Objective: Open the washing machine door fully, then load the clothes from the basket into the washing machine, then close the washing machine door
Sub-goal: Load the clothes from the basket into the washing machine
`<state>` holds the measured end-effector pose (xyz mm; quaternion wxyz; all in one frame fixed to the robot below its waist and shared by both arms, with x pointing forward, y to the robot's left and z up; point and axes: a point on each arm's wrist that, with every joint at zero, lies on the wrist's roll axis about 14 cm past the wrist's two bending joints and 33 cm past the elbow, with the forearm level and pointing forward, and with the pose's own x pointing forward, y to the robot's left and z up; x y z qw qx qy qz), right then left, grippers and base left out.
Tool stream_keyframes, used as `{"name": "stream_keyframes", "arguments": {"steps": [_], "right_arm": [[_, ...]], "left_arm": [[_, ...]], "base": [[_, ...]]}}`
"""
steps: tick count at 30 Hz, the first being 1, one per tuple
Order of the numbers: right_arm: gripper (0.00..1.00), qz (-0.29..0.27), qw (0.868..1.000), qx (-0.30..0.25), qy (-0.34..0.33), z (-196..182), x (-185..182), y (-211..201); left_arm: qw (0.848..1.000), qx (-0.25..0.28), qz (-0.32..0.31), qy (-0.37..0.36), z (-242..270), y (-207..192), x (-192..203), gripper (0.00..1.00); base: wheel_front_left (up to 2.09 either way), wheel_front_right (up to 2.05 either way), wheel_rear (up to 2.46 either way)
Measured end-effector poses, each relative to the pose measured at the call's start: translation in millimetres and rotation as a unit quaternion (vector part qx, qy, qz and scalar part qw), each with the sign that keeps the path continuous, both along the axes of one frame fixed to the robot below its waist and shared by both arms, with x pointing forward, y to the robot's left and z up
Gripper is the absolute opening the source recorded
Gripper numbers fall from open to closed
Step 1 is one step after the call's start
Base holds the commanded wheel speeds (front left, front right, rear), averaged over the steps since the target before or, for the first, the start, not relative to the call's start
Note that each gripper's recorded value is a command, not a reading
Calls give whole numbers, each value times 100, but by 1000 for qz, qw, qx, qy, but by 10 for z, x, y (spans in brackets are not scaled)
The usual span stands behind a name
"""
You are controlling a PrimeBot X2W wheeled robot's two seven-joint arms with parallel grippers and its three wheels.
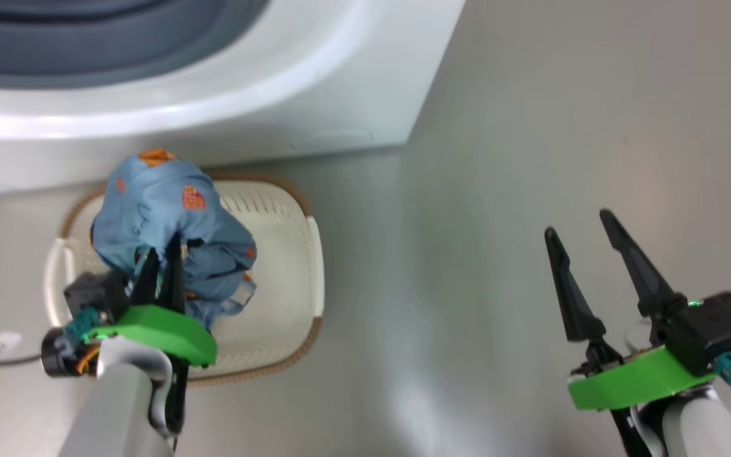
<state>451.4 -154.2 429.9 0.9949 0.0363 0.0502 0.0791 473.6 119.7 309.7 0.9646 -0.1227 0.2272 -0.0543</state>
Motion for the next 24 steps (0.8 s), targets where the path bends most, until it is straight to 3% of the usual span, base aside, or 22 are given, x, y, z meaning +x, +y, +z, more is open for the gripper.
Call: {"name": "stream_keyframes", "arguments": {"steps": [14,24], "right_arm": [[100,3,999,11,-33,520,-494,86],[100,7,998,17,-58,792,-904,125]], "left_arm": [[987,54,-5,-149,1155,207,-519,0],[976,73,5,-206,1637,374,-984,0]], "base": [[0,0,0],[0,0,0]]}}
